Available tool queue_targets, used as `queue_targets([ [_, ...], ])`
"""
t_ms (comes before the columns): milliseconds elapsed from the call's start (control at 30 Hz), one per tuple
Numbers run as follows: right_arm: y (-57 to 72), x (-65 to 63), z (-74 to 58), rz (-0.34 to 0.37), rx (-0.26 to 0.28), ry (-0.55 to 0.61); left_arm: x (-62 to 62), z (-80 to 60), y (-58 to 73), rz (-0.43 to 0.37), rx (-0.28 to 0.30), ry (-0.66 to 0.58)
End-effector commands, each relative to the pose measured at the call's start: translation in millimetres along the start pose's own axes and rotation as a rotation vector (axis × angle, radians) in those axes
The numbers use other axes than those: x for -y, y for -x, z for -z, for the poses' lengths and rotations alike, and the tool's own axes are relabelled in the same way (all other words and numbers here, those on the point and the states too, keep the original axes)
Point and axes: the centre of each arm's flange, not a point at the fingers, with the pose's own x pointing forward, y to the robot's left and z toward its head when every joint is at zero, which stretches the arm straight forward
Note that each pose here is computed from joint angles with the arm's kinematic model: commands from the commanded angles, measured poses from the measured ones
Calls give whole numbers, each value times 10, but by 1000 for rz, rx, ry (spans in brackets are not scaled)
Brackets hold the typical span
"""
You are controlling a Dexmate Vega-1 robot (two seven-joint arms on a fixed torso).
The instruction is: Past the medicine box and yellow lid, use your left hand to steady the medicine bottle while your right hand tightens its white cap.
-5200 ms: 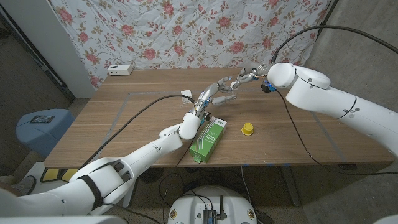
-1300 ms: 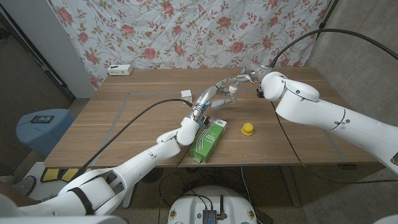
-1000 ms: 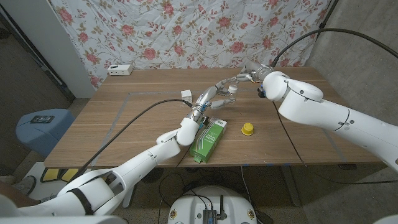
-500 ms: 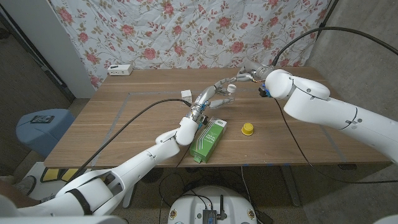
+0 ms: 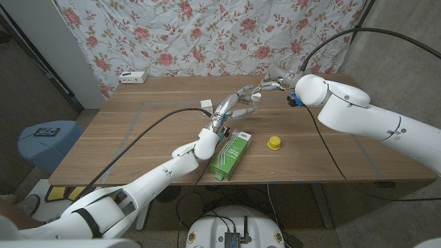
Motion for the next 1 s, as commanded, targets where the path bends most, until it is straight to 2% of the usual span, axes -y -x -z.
queue_targets([
  [33,-46,15,-8,-54,11,28,-13,11,-32,7,-3,-5],
  [467,-131,11,-6,-119,-4,47,3,34,-78,21,-12,-3],
  [1000,-202,-38,50,-89,-22,39,9,65,-98,23,-18,2],
])
